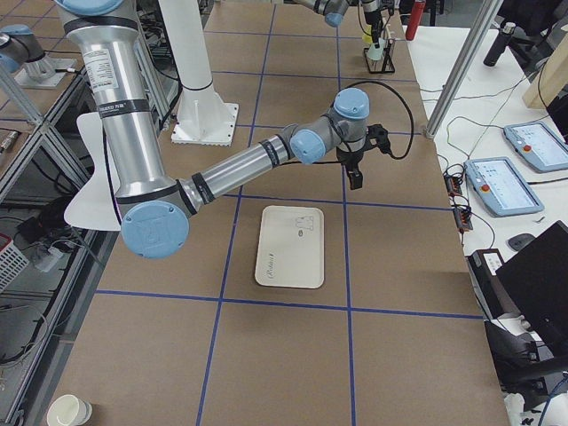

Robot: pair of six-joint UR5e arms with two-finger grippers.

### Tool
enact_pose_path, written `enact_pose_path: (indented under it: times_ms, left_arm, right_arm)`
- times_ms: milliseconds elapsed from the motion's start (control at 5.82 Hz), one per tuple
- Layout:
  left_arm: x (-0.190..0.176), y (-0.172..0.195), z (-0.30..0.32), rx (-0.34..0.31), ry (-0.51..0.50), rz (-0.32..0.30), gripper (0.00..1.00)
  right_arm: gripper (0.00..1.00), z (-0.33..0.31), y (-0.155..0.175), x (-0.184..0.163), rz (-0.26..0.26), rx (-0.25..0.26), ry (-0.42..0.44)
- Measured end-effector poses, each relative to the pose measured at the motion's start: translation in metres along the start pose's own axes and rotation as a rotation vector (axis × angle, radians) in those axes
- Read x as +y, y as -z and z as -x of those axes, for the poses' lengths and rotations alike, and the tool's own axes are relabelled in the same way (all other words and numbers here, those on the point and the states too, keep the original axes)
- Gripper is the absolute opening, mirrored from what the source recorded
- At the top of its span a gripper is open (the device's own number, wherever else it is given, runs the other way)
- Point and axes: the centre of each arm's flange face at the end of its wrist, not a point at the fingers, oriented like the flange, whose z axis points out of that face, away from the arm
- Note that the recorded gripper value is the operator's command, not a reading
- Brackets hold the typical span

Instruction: Left arm grabs green cup and hands to right arm on tray

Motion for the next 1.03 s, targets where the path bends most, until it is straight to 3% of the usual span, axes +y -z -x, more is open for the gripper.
enact_pose_path:
  times_ms: [344,687,859,1031]
  left_arm:
    - [0.0011,-0.0031,0.0027,-0.004,0.001,0.005,0.93]
    - [0.0018,-0.0039,0.0036,-0.005,0.001,0.007,0.75]
    - [0.0021,-0.0036,0.0036,-0.005,0.002,0.006,0.51]
    - [0.0033,-0.0028,0.0040,-0.004,0.002,0.006,0.20]
  right_arm:
    - [1.00,-0.0002,-0.0002,0.0000,0.001,0.000,0.000]
    - [1.00,-0.0005,-0.0005,0.0000,0.001,0.000,-0.001]
    - [1.00,-0.0004,-0.0004,0.0000,0.001,0.000,-0.001]
    - [1.00,0.0001,0.0000,0.0000,0.000,-0.001,0.000]
